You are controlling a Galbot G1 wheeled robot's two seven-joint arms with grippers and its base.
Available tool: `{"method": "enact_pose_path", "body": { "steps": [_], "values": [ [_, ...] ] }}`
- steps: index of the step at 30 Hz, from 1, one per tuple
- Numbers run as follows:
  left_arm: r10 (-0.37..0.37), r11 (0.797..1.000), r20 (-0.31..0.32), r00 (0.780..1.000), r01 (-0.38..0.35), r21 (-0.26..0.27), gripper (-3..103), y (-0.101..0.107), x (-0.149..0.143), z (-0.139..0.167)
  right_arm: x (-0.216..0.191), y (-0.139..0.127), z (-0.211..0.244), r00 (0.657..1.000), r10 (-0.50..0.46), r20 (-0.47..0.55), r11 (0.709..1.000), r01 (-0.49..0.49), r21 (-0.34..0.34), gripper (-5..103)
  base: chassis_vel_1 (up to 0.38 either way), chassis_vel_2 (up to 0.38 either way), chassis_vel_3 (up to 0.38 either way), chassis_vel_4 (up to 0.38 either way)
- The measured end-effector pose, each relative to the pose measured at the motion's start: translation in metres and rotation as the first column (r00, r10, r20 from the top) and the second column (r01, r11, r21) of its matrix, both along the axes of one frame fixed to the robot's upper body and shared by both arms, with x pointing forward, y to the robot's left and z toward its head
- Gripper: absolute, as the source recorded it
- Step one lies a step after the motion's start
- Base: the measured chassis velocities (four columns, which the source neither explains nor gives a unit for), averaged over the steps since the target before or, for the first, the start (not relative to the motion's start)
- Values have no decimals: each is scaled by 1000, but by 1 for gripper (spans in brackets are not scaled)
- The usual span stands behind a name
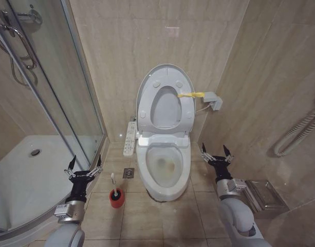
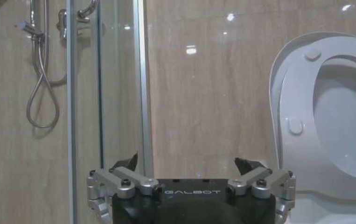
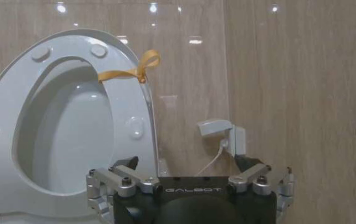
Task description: Open the toilet lid, clean the toilet bowl with a toilet brush, close the toilet lid, and flush.
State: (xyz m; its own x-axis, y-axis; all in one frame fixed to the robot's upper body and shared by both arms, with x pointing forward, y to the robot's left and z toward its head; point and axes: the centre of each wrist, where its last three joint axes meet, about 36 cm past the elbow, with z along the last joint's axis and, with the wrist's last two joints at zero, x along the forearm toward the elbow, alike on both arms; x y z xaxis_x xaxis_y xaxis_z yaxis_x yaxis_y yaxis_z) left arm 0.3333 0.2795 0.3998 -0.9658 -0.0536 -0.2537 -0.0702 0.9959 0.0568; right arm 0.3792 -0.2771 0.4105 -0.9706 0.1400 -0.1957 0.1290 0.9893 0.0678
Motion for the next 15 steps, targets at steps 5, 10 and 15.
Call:
{"method": "enact_pose_path", "body": {
  "steps": [5,10,15],
  "values": [
    [0,1000,0,1000,0,0,100,0,0,0,0,0,0,1000,0,0,1000,0,0,100,0,0,0,0],
    [0,1000,0,1000,0,0,100,0,0,0,0,0,0,1000,0,0,1000,0,0,100,0,0,0,0],
    [0,1000,0,1000,0,0,100,0,0,0,0,0,0,1000,0,0,1000,0,0,100,0,0,0,0]
  ]
}}
